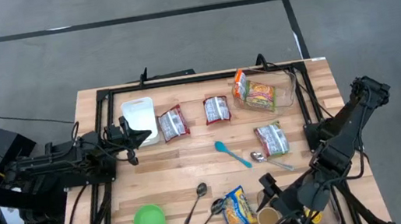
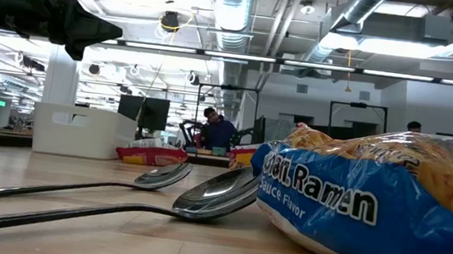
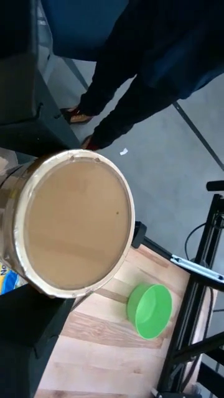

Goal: Pick & Place Food Item
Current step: Put the golden spice bottle into the bottom transparent bin

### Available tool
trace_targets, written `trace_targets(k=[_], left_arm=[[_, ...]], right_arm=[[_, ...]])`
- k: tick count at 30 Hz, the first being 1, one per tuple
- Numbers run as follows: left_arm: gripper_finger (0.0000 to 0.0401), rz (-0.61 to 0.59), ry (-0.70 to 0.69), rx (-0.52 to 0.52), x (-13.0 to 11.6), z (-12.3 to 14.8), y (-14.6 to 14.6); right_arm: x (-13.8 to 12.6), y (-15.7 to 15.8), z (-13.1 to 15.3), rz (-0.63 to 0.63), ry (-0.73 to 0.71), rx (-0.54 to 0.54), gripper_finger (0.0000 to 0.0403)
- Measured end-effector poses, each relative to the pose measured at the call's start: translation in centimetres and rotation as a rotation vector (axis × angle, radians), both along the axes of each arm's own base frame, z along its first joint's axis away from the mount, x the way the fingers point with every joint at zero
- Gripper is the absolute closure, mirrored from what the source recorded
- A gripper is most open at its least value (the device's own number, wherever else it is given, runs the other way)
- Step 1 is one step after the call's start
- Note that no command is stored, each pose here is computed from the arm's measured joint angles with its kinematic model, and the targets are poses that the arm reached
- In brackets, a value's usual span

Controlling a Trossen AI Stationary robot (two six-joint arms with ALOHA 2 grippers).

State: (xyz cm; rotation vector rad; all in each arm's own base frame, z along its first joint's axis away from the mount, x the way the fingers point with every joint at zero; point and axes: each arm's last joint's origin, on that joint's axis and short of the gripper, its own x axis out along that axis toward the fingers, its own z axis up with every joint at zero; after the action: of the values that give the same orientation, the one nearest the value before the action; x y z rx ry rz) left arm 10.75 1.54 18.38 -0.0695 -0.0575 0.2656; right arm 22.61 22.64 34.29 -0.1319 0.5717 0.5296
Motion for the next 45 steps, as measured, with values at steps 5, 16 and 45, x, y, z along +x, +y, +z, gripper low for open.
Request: trace_targets(k=[5, 16, 45], left_arm=[[0.0398, 0.000, 0.000, 0.000, 0.0, 0.0, 0.0], [0.0398, 0.000, 0.000, 0.000, 0.0, 0.0, 0.0], [0.0398, 0.000, -0.001, 0.000, 0.0, 0.0, 0.0]], right_arm=[[0.0, 0.0, -0.1, 0.004, 0.008, -0.006, 0.0126], [-0.6, -0.7, 0.6, 0.075, 0.033, 0.020, 0.0126], [-1.5, -5.1, 3.2, 0.435, 0.001, 0.058, 0.0126]])
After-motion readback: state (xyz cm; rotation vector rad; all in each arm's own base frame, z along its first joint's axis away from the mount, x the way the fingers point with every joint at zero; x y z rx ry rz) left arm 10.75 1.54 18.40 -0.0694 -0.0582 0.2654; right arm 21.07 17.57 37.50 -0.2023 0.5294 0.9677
